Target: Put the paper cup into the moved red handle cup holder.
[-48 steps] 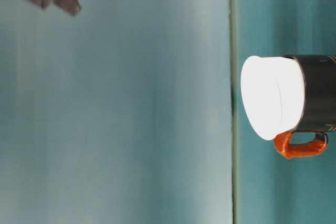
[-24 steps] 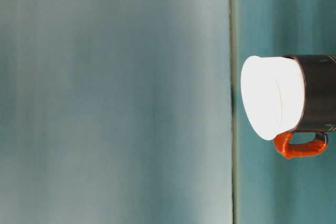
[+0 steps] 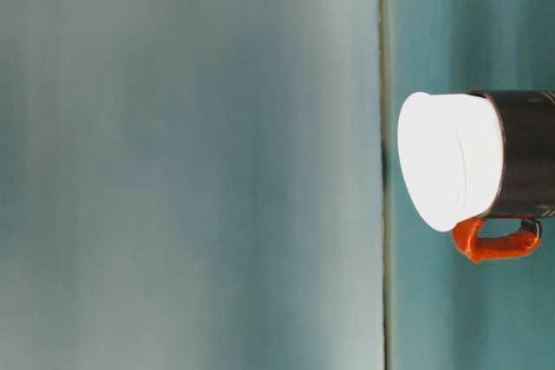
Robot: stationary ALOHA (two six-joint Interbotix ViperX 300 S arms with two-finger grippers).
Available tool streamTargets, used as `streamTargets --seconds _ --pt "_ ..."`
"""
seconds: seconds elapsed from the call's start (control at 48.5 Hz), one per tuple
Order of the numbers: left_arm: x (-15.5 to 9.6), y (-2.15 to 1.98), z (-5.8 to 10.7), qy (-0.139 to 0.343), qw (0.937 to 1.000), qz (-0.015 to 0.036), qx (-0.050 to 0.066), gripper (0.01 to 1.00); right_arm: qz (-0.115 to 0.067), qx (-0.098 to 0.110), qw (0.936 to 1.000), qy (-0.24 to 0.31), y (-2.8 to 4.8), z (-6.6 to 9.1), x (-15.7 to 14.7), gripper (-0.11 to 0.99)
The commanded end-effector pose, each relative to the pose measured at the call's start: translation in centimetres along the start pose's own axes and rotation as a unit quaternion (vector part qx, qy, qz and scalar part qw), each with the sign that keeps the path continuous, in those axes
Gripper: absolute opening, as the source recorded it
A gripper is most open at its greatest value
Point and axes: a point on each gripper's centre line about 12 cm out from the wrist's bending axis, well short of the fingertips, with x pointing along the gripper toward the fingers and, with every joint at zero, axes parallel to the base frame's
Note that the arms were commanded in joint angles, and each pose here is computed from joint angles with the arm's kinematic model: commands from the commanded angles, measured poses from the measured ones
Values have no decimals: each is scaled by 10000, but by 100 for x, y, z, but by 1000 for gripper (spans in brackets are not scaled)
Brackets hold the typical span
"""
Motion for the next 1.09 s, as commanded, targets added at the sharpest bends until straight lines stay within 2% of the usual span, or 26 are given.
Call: streamTargets --seconds 0.0,0.825,0.99,1.073 --pt "-67 -2 77 -177 9998 -1 9 849 35 -38 9999 -102 19 42 -32 861" --pt "-71 -3 95 -238 9997 -2 2 849 61 -33 9999 -79 36 34 -17 862" --pt "-76 -3 128 -360 9993 -10 -106 849 61 -33 9999 -79 36 34 -17 862" --pt "-76 -2 126 -353 9993 -5 -107 849 57 -39 9999 -80 35 34 -17 862"
